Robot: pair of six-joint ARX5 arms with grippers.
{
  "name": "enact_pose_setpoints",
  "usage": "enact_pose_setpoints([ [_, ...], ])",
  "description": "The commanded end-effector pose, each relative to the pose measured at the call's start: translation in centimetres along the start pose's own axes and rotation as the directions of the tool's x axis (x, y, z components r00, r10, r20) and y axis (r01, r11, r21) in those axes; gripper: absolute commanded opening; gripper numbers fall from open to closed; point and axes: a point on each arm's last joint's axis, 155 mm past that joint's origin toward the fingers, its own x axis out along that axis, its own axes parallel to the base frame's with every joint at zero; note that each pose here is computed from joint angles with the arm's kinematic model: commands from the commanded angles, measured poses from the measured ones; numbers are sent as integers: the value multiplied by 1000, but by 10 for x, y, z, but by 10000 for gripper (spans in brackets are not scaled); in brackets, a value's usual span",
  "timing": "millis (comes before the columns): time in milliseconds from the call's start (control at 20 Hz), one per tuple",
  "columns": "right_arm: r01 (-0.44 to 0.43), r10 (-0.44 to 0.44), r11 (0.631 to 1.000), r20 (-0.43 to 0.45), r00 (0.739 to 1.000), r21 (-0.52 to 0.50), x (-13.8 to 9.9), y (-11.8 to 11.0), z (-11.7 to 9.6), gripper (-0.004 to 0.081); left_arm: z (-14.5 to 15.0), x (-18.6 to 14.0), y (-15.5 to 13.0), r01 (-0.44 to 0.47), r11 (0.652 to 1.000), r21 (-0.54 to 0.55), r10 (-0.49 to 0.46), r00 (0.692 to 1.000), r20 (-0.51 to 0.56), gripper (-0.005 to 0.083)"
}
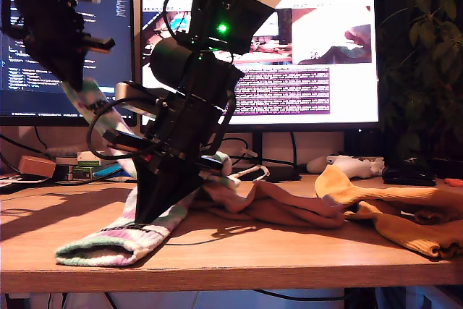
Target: Pair up the socks based on colour and pattern, by placing them on top of one another
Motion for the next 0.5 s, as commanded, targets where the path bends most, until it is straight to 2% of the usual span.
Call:
enact_pose_setpoints([
  [0, -14, 14, 1000, -69, 997, 10, 20, 3, -23, -13, 28, -27, 13, -27, 1000, -2, 27, 995, 91, -20],
  [450, -13, 14, 1000, -59, 998, 9, 20, 3, -20, -13, 38, -48, 27, -84, 996, 9, 82, 989, 120, -20],
])
